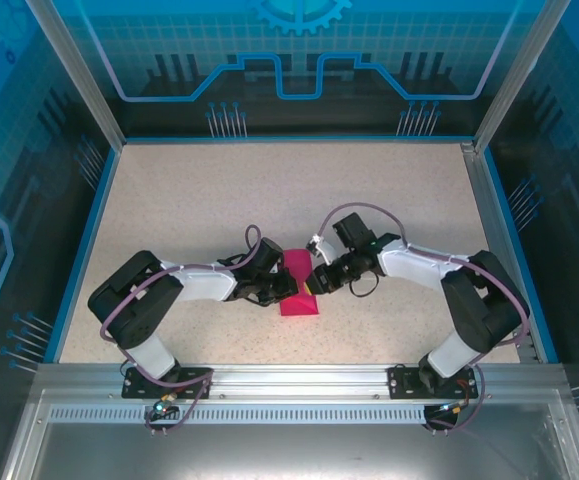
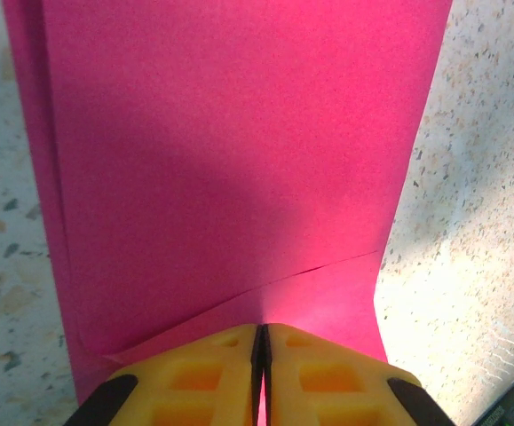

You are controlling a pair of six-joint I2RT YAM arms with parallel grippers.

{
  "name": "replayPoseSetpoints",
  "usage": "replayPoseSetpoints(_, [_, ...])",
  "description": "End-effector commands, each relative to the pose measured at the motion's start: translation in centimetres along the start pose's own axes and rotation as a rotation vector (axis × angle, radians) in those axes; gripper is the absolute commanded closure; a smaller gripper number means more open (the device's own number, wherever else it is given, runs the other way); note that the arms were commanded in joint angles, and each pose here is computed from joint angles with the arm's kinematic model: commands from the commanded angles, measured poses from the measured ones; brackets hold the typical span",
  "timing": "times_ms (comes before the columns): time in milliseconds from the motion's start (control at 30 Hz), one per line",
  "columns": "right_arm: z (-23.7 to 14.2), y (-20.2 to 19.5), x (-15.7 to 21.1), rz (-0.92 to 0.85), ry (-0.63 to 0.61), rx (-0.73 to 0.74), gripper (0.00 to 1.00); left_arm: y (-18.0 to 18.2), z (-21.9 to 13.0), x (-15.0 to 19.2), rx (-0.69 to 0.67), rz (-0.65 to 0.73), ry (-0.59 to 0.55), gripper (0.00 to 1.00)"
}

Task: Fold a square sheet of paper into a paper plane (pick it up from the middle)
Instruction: Fold the triangle a second time at the center of the table.

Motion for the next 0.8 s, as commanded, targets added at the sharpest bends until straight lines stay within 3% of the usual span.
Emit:
replayPoseSetpoints(0, [1.5,0.2,1.9,0.058,0.083,-0.037,0.84,2.6,0.8,2.1,-0.095,0.005,0.056,0.86])
replayPoseSetpoints(200, [2.8,0.4,2.8,0.063,0.129,-0.043,0.83,2.6,0.7,2.1,-0.097,0.009,0.057,0.86])
replayPoseSetpoints(767, [3.7,-3.8,6.2,0.178,0.19,0.077,0.82,2.4,0.7,1.8,-0.099,0.024,0.057,0.86])
Point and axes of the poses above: each hand's point on the last joint's axis, 136 mm out from that joint toward the fingers, its own z axis out along the fingers, its own y axis along the line the jaws close on, x = y × z, the point moved 1 cm from there along -z, back along the fingers, and after that the axes turned 12 degrees about z, right-handed, at the moved point
